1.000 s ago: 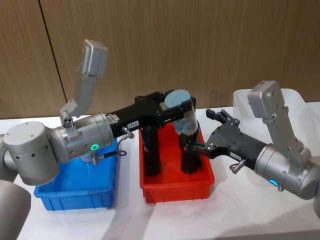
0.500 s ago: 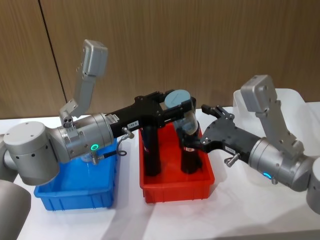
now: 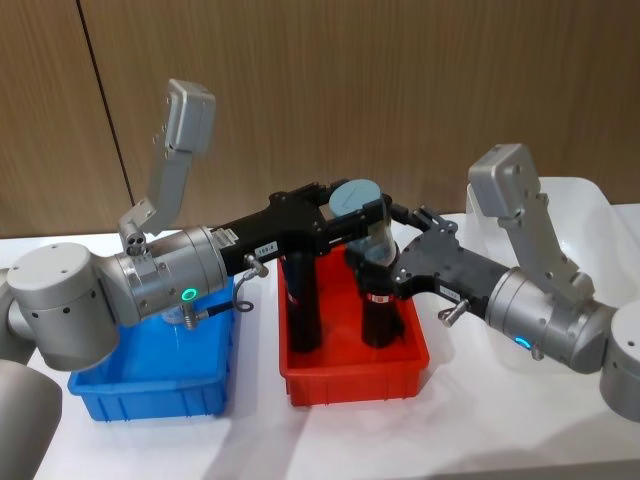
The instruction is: Pick the cotton swabs from the blue box and place them into the white box.
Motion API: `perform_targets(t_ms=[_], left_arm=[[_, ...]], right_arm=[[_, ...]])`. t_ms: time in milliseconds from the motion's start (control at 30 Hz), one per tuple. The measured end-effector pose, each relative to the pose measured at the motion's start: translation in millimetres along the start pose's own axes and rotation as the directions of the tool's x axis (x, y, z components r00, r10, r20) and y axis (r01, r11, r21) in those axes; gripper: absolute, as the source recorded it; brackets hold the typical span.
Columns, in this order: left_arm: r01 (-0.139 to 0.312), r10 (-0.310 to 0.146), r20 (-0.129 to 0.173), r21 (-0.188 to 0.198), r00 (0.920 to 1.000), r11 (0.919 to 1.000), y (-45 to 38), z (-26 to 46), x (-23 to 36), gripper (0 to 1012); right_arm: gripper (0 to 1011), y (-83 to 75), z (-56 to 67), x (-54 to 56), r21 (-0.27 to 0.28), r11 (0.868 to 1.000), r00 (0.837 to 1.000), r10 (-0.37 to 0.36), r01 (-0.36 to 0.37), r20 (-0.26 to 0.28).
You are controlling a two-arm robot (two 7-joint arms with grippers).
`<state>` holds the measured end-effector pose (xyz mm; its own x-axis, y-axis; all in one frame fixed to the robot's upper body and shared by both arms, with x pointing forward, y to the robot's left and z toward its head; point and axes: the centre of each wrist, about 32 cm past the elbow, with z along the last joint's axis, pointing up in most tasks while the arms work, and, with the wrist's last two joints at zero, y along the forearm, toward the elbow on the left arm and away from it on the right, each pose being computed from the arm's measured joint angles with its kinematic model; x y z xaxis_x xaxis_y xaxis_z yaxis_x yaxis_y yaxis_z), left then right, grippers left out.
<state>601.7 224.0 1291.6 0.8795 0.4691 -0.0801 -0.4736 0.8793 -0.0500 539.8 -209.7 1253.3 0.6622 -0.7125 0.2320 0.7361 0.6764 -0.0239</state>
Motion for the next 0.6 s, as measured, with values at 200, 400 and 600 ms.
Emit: perform_targets(t_ms=[200, 400, 600], left_arm=[[0.000, 0.000, 0.000, 0.000, 1.0000, 1.0000, 0.0, 0.0, 0.0, 670], [0.000, 0.000, 0.000, 0.000, 1.0000, 1.0000, 0.0, 0.1, 0.0, 670], [0.000, 0.000, 0.000, -0.002, 1.0000, 1.0000, 0.1, 0.1, 0.1, 670]], right_arm=[[771, 2.5, 0.4, 0.1, 0.004, 1.000, 1.000, 0.008, -0.008, 0.002], [668, 3.9, 0.9, -0.1, 0.007, 1.000, 1.000, 0.013, -0.013, 0.002], [664, 4.5, 1.6, -0.1, 0.010, 1.000, 1.000, 0.013, -0.013, 0.003]])
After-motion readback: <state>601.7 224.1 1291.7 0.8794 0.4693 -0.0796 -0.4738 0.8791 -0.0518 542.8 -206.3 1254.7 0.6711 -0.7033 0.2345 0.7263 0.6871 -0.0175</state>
